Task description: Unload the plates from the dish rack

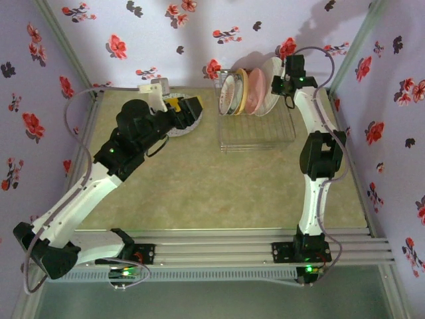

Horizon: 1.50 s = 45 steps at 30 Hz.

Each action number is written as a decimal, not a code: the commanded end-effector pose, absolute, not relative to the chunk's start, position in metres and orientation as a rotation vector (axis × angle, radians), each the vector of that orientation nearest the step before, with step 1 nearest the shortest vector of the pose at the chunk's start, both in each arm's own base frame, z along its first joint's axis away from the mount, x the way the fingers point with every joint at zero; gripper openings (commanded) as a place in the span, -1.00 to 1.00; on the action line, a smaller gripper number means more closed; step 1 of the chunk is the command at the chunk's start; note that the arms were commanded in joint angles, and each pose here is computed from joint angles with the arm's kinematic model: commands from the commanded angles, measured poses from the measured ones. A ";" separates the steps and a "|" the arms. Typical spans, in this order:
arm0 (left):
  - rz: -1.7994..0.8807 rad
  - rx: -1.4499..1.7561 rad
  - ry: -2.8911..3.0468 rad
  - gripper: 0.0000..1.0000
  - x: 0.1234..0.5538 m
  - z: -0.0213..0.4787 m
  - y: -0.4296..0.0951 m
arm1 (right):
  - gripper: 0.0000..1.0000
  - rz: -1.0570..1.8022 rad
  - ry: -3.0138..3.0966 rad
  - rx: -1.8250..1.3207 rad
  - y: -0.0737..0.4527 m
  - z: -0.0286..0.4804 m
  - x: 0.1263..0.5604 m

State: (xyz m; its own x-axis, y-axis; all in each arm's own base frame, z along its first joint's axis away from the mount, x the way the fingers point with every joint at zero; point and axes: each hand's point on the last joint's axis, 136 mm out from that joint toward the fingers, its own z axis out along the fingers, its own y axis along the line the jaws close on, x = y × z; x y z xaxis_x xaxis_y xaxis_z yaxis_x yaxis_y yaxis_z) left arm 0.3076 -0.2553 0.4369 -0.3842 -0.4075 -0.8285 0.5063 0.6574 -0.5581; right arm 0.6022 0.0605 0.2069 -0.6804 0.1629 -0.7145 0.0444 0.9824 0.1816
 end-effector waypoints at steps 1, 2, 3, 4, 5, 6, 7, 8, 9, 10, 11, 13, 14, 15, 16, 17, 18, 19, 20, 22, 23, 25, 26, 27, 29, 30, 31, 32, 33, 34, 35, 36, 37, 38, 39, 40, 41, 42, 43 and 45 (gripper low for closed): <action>-0.960 0.072 1.683 0.51 0.303 0.443 -0.249 | -0.85 0.116 2.286 0.121 0.060 0.223 0.603; -0.959 0.072 1.685 0.51 0.303 0.442 -0.249 | -0.92 0.108 2.281 0.121 0.061 0.226 0.603; -0.960 0.070 1.683 0.51 0.303 0.443 -0.248 | -0.99 0.099 2.274 0.123 0.062 0.230 0.602; -0.962 0.071 1.685 0.51 0.302 0.442 -0.248 | -1.00 0.091 2.265 0.124 0.062 0.234 0.602; -0.962 0.069 1.687 0.51 0.302 0.442 -0.248 | -1.00 0.079 2.256 0.126 0.062 0.238 0.601; -0.963 0.069 1.688 0.51 0.302 0.441 -0.248 | -1.00 0.062 2.249 0.129 0.061 0.241 0.600; -0.964 0.068 1.687 0.51 0.302 0.441 -0.248 | -1.00 0.052 2.240 0.130 0.061 0.245 0.600; -0.964 0.068 1.686 0.51 0.301 0.441 -0.248 | -1.00 0.040 2.229 0.133 0.061 0.251 0.599; -0.964 0.065 1.686 0.51 0.301 0.441 -0.247 | -1.00 0.026 2.219 0.136 0.061 0.255 0.598; -0.965 0.064 1.688 0.51 0.301 0.441 -0.247 | -1.00 0.011 2.212 0.139 0.060 0.259 0.597; -0.965 0.062 1.687 0.51 0.301 0.440 -0.247 | -1.00 -0.003 2.201 0.139 0.059 0.264 0.596; -0.967 0.061 1.685 0.51 0.300 0.441 -0.246 | -1.00 -0.034 2.172 0.143 0.058 0.277 0.593; -0.967 0.061 1.685 0.51 0.300 0.440 -0.246 | -1.00 -0.050 2.160 0.140 0.058 0.283 0.591; -0.969 0.059 1.684 0.51 0.301 0.440 -0.246 | -1.00 -0.070 2.148 0.143 0.057 0.289 0.589; -0.972 0.059 1.680 0.50 0.300 0.440 -0.246 | -1.00 -0.086 2.133 0.147 0.055 0.297 0.586; -0.976 0.056 1.675 0.51 0.300 0.441 -0.246 | -1.00 -0.099 2.121 0.149 0.053 0.304 0.584; -0.978 0.053 1.671 0.51 0.300 0.442 -0.246 | -1.00 -0.116 2.107 0.152 0.052 0.312 0.581; -0.980 0.053 1.669 0.50 0.300 0.442 -0.246 | -1.00 -0.136 2.098 0.156 0.049 0.318 0.577; -0.982 0.052 1.667 0.51 0.300 0.442 -0.246 | -1.00 -0.146 2.085 0.162 0.047 0.326 0.574; -0.986 0.051 1.661 0.51 0.300 0.443 -0.246 | -1.00 -0.184 2.059 0.186 0.039 0.341 0.566; -0.986 0.050 1.660 0.51 0.300 0.443 -0.246 | -1.00 -0.191 2.047 0.192 0.037 0.347 0.563; -0.992 0.049 1.656 0.51 0.301 0.442 -0.247 | -1.00 -0.198 2.020 0.196 0.035 0.362 0.555; -0.992 0.045 1.654 0.52 0.302 0.442 -0.247 | -1.00 -0.205 2.007 0.198 0.033 0.370 0.551; -0.994 0.045 1.653 0.52 0.303 0.442 -0.248 | -1.00 -0.220 1.993 0.203 0.030 0.377 0.547; -1.000 0.047 1.650 0.52 0.304 0.442 -0.250 | -1.00 -0.242 1.971 0.215 0.025 0.391 0.538; -1.003 0.048 1.649 0.53 0.305 0.441 -0.252 | -1.00 -0.251 1.961 0.222 0.022 0.397 0.533; -1.008 0.050 1.649 0.53 0.306 0.441 -0.254 | -1.00 -0.258 1.951 0.227 0.019 0.404 0.527; -1.013 0.052 1.648 0.53 0.307 0.441 -0.255 | -1.00 -0.258 1.940 0.228 0.018 0.411 0.522; -1.018 0.055 1.647 0.54 0.308 0.441 -0.257 | -1.00 -0.259 1.927 0.236 0.016 0.418 0.516; -1.025 0.059 1.648 0.54 0.309 0.442 -0.260 | -1.00 -0.254 1.913 0.245 0.015 0.425 0.509; -1.031 0.062 1.650 0.54 0.310 0.442 -0.262 | -1.00 -0.247 1.901 0.255 0.014 0.430 0.503; -1.038 0.067 1.650 0.54 0.312 0.442 -0.265 | -1.00 -0.229 1.884 0.264 0.014 0.438 0.495; -1.046 0.071 1.653 0.54 0.313 0.443 -0.268 | -1.00 -0.209 1.868 0.277 0.013 0.444 0.487; -1.053 0.074 1.659 0.54 0.314 0.442 -0.270 | -1.00 -0.191 1.856 0.289 0.013 0.449 0.480; -1.059 0.076 1.667 0.54 0.316 0.442 -0.273 | -1.00 -0.163 1.845 0.296 0.015 0.455 0.472; -1.066 0.081 1.675 0.54 0.317 0.441 -0.276 | -1.00 -0.134 1.833 0.305 0.017 0.460 0.463; -1.072 0.084 1.685 0.54 0.319 0.441 -0.279 | -1.00 -0.109 1.825 0.309 0.018 0.464 0.455; -1.080 0.084 1.697 0.54 0.322 0.439 -0.281 | -1.00 -0.072 1.820 0.309 0.021 0.466 0.448; -1.093 0.080 1.711 0.54 0.324 0.438 -0.284 | -1.00 -0.028 1.804 0.310 0.024 0.472 0.439; -1.116 0.065 1.740 0.55 0.331 0.432 -0.287 | -1.00 0.066 1.782 0.299 0.031 0.478 0.423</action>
